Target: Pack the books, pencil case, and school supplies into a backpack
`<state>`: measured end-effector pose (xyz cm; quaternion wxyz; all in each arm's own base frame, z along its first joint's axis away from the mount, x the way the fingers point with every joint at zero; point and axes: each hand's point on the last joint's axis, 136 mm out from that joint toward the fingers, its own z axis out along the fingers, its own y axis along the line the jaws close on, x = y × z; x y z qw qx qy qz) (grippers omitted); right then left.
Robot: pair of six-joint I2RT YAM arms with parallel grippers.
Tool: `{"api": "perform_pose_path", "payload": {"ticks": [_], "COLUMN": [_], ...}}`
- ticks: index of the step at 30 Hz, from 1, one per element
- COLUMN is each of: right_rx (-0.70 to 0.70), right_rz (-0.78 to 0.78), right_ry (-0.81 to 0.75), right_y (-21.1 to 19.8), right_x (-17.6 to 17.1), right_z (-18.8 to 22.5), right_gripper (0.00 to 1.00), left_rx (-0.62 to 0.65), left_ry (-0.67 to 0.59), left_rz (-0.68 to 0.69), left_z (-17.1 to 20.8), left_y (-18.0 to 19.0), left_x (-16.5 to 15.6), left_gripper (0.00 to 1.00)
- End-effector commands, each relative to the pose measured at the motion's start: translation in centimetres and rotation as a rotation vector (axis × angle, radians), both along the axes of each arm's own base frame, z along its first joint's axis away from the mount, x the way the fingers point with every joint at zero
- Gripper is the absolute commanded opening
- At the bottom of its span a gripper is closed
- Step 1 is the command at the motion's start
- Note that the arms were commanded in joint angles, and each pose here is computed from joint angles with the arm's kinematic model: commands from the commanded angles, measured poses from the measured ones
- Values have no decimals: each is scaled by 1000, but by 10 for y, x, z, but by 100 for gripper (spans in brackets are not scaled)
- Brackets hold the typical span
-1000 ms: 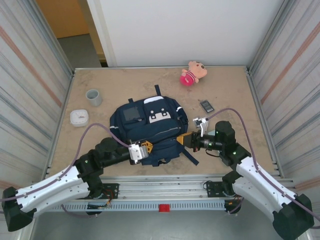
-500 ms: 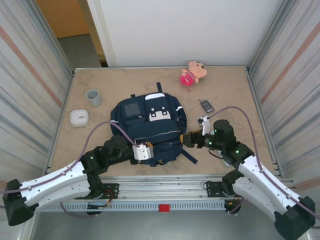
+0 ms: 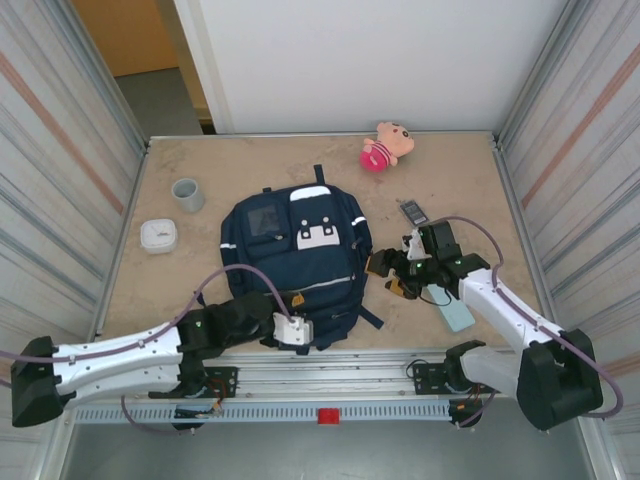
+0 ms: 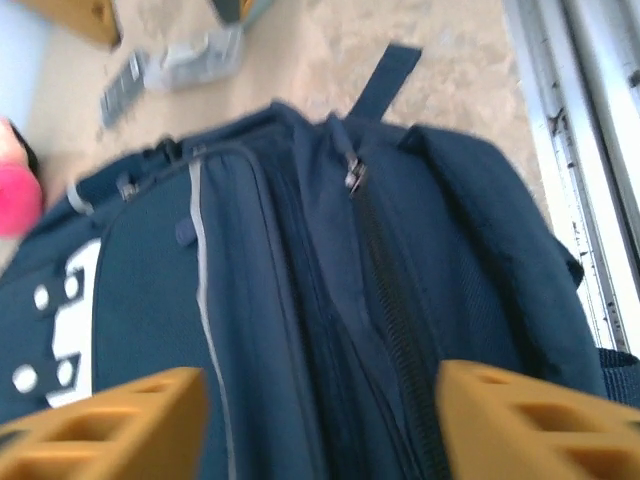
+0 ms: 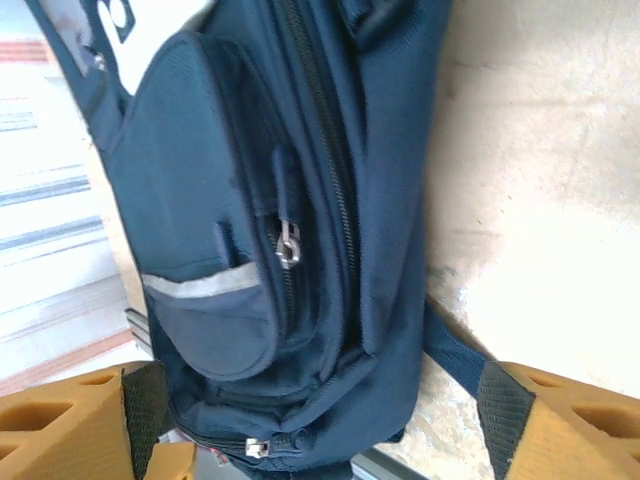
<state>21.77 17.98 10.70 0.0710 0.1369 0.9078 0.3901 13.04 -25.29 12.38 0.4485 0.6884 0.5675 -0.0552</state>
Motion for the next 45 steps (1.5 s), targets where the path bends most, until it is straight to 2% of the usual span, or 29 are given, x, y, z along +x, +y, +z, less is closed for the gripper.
{"api": "perform_pose_path", "payload": {"ticks": [1, 3, 5, 8, 13, 17, 21, 23, 28, 36, 38, 40, 41, 43, 45], "right_rx": [-9, -10, -9, -5, 6, 12, 43, 52, 56, 85, 90, 95, 95, 93, 75], "right_rz": [15, 28, 45, 89, 114, 134, 157, 162, 171, 189, 194, 199, 201, 205, 200], "right_ry": [26, 12, -3, -44, -94, -114, -164, -186, -199, -187, -190, -189, -192, -202, -235], "right_y": [1, 2, 6, 15, 22, 26, 31, 32, 32, 38, 40, 42, 43, 43, 40], "right_x": [-4, -3, -4, -8, -9, -11, -12, -11, -13, -15, -15, -16, -16, -16, -14], "right_z": [2, 1, 1, 5, 10, 12, 16, 18, 19, 19, 20, 20, 20, 22, 25], "right_gripper": [81, 81, 81, 81, 81, 81, 80, 80, 81, 82, 82, 82, 82, 82, 82], "left_rx": [-126, -159, -139, -52, 36, 167, 190, 214, 244, 259, 279, 305, 315, 298, 238], "left_ry": [72, 97, 93, 80, 175, 228, 255, 267, 408, 448, 434, 353, 308, 226, 198], "left_rz": [184, 251, 297, 353, 393, 423, 462, 432, 252, 184, 206, 300, 343, 412, 418], "left_z": [34, 41, 40, 28, 2, -17, -28, -35, -44, -58, -66, -73, -73, -65, -45], "left_y": [-2, -3, -3, -3, -8, 6, 19, 17, 5, 1, 3, 12, 16, 19, 13], "left_x": [16, 24, 32, 46, 66, 72, 81, 79, 45, 33, 38, 58, 68, 86, 91], "left_gripper": [85, 85, 85, 86, 91, 94, 93, 93, 96, 99, 98, 88, 77, 47, 33]}}
